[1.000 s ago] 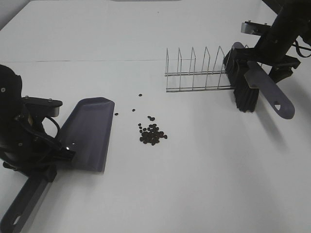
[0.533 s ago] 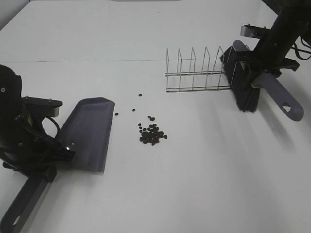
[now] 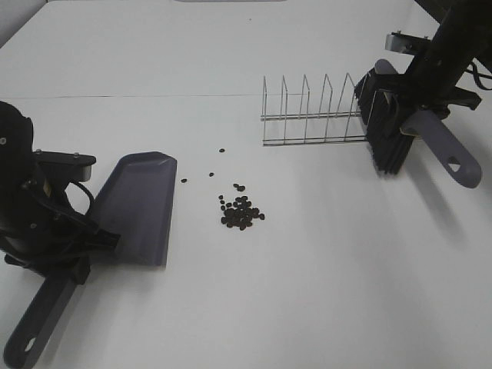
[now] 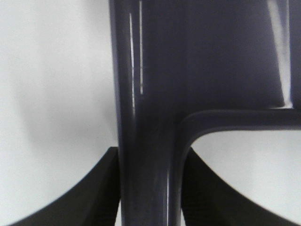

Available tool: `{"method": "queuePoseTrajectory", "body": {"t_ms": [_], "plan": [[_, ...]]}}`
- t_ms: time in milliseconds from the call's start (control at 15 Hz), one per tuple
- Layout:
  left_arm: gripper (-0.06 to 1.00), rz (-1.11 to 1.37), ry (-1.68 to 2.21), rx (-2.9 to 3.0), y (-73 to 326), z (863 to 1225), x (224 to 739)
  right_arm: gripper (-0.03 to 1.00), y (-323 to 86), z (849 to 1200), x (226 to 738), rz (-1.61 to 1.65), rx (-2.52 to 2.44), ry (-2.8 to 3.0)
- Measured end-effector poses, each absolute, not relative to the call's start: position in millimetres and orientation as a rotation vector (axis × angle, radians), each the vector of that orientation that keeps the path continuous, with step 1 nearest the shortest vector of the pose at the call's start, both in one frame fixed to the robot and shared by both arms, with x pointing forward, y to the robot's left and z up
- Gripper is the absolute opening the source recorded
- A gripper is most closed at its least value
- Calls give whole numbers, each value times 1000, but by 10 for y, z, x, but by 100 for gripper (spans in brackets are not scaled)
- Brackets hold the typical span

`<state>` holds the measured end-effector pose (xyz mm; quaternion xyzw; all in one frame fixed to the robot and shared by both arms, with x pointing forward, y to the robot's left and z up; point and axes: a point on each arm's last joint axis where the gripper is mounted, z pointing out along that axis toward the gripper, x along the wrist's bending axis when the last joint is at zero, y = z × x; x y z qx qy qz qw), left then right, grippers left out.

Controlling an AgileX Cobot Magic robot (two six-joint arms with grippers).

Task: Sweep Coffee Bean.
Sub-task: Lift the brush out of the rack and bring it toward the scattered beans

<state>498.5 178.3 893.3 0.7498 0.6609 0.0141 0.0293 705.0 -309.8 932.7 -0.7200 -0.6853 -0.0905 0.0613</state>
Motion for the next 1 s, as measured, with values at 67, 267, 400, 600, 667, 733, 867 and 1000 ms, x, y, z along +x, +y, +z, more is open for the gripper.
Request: {"method": "queuePoseTrajectory", "body": {"t_ms": [67, 267, 400, 600, 667, 733, 867, 1000], "plan": [[32, 76, 2053, 2278, 1794, 8988, 4994, 28, -3097, 9473, 6964, -281, -2187, -2079], [32, 131, 2043, 2283, 1824, 9063, 4997, 28, -3086, 9957, 6686, -338, -2216, -2111], [32, 136, 2026, 2295, 1816, 9005, 5018, 28, -3050, 10117, 6552, -310, -2244, -2146], [32, 148, 2006, 2308, 1807, 8928, 5049, 28, -2822, 10157, 6425, -138, -2265, -2274], [32, 152, 2000, 2321, 1808, 8900, 5054, 28, -2662, 10120, 6393, -87, -2243, -2317], [32, 162, 1985, 2336, 1806, 8863, 5065, 28, -2509, 10069, 6351, -43, -2220, -2349], [32, 156, 1943, 2398, 1779, 8761, 5065, 28, -2312, 9949, 6252, 58, -2190, -2388], [32, 170, 1875, 2450, 1687, 8724, 5061, 28, -2241, 9817, 6164, 190, -2208, -2404]]}}
